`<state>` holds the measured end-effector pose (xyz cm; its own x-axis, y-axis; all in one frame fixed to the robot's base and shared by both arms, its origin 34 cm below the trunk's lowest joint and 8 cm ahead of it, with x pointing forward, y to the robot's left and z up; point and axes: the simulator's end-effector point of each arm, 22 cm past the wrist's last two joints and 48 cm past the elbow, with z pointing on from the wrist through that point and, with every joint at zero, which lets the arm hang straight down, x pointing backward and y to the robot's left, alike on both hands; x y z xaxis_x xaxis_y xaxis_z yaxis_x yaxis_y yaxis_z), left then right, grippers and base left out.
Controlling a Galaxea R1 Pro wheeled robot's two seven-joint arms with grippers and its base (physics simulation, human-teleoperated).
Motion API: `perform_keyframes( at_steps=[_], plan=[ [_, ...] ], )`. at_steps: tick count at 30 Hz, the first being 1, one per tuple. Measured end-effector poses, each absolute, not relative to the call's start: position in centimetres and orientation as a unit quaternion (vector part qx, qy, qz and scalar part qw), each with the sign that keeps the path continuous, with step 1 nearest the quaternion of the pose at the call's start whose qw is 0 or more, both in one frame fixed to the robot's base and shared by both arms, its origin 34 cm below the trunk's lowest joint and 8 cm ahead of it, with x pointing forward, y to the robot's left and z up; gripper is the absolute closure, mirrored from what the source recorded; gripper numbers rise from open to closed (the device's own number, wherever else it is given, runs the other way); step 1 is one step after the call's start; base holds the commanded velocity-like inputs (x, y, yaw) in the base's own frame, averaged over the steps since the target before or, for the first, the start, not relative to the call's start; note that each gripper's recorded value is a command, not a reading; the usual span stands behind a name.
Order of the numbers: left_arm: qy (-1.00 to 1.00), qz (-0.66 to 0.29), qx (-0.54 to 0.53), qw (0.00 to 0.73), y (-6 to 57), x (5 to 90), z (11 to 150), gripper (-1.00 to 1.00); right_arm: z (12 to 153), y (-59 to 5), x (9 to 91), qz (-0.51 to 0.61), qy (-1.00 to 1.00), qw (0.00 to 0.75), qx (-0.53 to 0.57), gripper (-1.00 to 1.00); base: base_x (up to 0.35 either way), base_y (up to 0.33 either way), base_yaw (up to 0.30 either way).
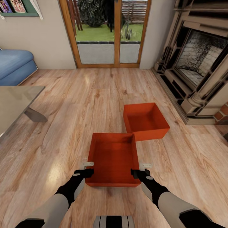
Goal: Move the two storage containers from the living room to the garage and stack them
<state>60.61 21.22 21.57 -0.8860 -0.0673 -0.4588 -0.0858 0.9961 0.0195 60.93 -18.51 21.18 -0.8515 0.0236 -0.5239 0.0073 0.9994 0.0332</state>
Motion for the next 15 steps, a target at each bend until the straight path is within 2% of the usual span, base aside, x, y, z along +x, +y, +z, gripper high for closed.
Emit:
perform_keyframes(
  at_steps=[15],
  plan=[
    [0.971,0.02,-0.039,0.235,21.2,60.2,20.0,-1.0,19.6,-18.5,60.5,0.015,0.962,0.273,0.008,-1.0,0.0,0.0,0.0]
  ],
)
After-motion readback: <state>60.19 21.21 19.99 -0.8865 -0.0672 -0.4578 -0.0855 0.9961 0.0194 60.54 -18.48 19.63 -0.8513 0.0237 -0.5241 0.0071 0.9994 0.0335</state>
